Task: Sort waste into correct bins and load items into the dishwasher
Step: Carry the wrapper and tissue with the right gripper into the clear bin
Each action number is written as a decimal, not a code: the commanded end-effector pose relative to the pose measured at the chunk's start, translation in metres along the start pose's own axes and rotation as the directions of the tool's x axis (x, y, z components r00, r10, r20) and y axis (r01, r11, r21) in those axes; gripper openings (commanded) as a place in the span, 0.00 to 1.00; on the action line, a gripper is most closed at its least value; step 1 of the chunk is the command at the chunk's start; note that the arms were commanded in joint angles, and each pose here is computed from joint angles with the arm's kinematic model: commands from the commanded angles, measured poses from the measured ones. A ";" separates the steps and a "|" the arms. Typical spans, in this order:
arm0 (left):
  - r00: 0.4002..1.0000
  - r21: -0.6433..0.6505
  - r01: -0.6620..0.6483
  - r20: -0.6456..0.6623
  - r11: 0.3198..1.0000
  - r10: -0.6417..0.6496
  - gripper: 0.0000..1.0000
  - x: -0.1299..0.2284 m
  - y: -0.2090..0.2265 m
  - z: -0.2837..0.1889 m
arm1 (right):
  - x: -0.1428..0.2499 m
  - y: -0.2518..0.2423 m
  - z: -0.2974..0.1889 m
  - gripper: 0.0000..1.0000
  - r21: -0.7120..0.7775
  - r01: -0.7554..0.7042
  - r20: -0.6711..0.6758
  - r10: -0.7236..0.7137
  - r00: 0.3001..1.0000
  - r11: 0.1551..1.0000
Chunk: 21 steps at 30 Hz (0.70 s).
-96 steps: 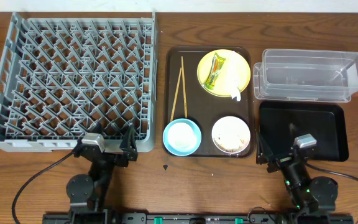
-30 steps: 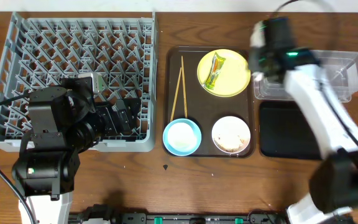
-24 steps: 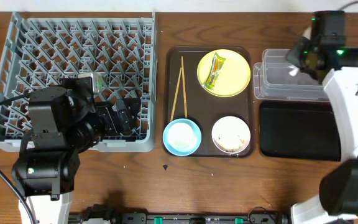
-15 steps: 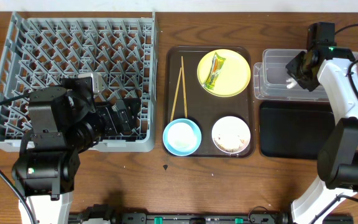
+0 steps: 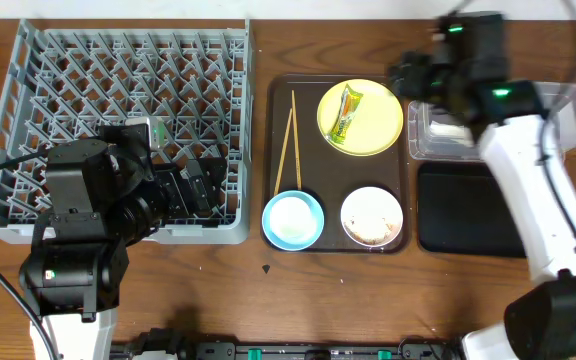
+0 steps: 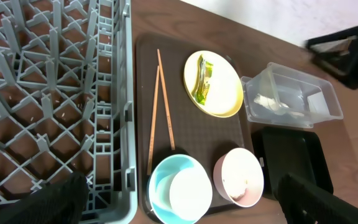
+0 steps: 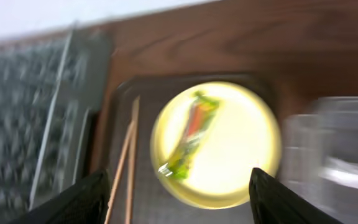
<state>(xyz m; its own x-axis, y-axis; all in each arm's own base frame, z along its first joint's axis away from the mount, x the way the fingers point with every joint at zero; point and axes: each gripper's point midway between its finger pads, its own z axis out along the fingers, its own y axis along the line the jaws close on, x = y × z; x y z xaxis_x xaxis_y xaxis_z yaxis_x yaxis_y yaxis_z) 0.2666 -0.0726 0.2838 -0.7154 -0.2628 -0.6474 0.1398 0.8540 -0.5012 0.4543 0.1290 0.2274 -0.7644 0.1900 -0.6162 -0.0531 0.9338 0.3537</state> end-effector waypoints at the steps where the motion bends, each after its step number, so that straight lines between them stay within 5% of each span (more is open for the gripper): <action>1: 1.000 0.016 -0.019 0.010 1.000 0.019 0.98 -0.004 -0.006 -0.003 | 0.030 0.011 0.048 0.71 0.122 0.181 -0.058 -0.175 0.983 0.976; 7: 1.000 0.016 -0.020 0.010 1.000 0.020 0.98 -0.004 -0.006 -0.003 | 0.051 0.003 0.122 0.80 0.211 0.227 -0.071 -0.217 0.974 0.951; 14: 1.000 0.016 -0.019 0.010 1.000 0.019 0.98 -0.004 -0.006 -0.003 | 0.084 -0.019 0.187 0.75 0.220 0.227 -0.116 -0.206 0.972 0.949; 19: 1.000 0.016 -0.019 0.010 1.000 0.019 0.98 -0.004 -0.006 -0.003 | 0.111 -0.033 0.205 0.38 0.238 0.241 -0.190 -0.198 0.962 0.941; 21: 1.000 0.016 -0.020 0.010 1.000 0.019 0.98 -0.004 -0.006 -0.003 | 0.110 -0.033 0.203 0.07 0.238 0.240 -0.191 -0.197 0.962 0.941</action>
<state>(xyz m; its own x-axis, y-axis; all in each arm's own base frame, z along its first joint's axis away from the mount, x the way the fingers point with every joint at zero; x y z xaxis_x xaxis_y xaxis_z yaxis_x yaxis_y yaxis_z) 0.2665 -0.0726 0.2837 -0.7156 -0.2628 -0.6471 0.1396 0.8539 -0.5013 0.5042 0.1840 0.0087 -0.8417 -0.0559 -0.5371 -0.0862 0.9958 0.0313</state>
